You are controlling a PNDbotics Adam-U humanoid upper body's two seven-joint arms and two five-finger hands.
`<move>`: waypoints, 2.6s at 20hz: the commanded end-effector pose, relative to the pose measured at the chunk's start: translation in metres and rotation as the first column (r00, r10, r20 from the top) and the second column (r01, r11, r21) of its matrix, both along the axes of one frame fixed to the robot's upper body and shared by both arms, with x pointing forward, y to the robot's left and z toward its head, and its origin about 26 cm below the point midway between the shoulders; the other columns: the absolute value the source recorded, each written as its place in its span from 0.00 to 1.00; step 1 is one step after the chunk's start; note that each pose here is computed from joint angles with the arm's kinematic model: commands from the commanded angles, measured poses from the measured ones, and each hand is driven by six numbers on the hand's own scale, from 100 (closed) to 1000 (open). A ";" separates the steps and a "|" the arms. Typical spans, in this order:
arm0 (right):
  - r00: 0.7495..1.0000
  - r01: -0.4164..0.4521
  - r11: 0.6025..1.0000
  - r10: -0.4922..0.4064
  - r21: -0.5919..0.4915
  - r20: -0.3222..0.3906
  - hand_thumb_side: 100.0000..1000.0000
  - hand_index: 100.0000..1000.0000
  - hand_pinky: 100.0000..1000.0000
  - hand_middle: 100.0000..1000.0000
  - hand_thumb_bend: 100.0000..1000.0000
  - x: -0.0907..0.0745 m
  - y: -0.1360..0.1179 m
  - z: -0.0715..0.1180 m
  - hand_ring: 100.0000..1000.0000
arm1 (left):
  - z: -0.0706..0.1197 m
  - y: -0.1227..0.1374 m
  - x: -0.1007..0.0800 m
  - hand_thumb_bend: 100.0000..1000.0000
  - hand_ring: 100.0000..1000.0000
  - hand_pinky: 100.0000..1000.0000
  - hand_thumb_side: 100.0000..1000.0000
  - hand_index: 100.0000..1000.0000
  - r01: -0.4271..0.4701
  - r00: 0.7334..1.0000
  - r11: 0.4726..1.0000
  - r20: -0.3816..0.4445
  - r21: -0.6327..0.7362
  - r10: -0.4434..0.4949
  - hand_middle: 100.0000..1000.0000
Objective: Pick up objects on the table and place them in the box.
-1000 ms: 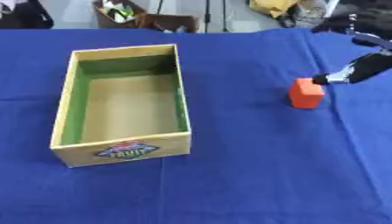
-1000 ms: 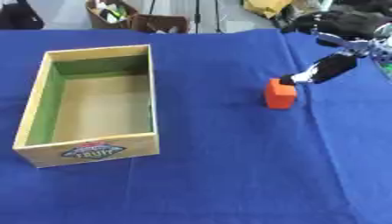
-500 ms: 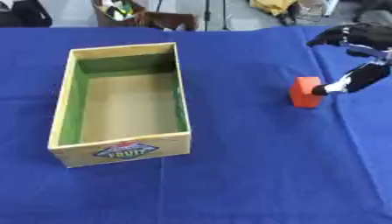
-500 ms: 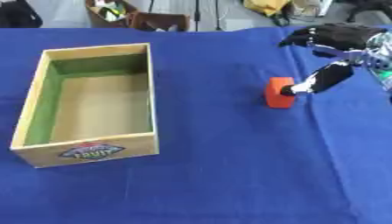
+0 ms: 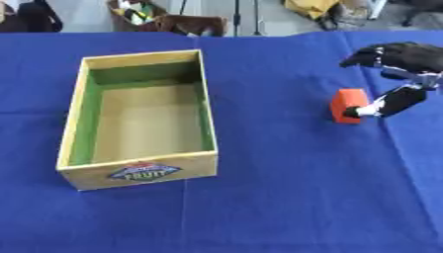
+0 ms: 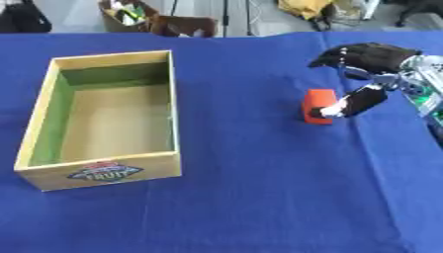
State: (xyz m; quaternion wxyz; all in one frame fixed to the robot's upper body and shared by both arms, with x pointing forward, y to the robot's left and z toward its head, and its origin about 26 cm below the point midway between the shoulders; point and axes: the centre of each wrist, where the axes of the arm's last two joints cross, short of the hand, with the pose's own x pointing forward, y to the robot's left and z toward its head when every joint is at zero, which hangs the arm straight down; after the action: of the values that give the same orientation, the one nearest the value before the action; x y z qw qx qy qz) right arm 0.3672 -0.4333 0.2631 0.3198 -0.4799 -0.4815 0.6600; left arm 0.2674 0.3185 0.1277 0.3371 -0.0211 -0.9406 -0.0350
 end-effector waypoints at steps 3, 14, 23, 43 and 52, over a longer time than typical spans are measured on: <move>0.999 0.039 0.999 -0.038 -0.022 0.022 0.79 0.93 0.83 0.81 0.46 0.003 -0.011 0.003 0.92 | 0.007 -0.003 0.000 0.00 0.14 0.11 0.92 0.43 0.017 0.999 1.000 0.030 0.012 -0.017 0.25; 0.998 0.064 0.995 -0.066 -0.080 -0.019 0.73 0.93 0.83 0.82 0.39 0.001 -0.023 0.002 0.92 | 0.006 -0.003 -0.001 0.00 0.14 0.12 0.92 0.43 0.015 1.000 1.000 0.024 0.019 -0.016 0.25; 0.997 0.070 0.995 -0.071 -0.074 -0.011 0.68 0.87 0.83 0.75 0.13 0.000 -0.025 0.006 0.91 | 0.006 -0.003 -0.001 0.00 0.14 0.12 0.93 0.43 0.016 1.000 1.000 0.022 0.022 -0.016 0.25; 0.996 -0.001 0.961 -0.024 0.278 0.086 0.00 0.12 0.75 0.16 0.00 0.003 -0.014 0.009 0.76 | 0.007 -0.003 0.000 0.00 0.14 0.12 0.93 0.43 0.016 1.000 1.000 0.017 0.025 -0.016 0.26; 0.981 -0.145 0.902 0.078 0.408 0.177 0.00 0.04 0.73 0.05 0.00 -0.010 0.020 0.048 0.70 | 0.008 -0.002 0.000 0.00 0.14 0.12 0.93 0.43 0.013 1.000 0.999 0.010 0.030 -0.014 0.26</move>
State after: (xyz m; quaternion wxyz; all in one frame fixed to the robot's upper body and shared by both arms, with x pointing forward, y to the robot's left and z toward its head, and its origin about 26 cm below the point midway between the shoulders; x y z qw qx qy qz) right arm 0.3670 -0.4132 0.2844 0.3616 -0.4053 -0.6547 0.5257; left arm 0.2689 0.3140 0.1272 0.3414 -0.0280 -0.9386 -0.0408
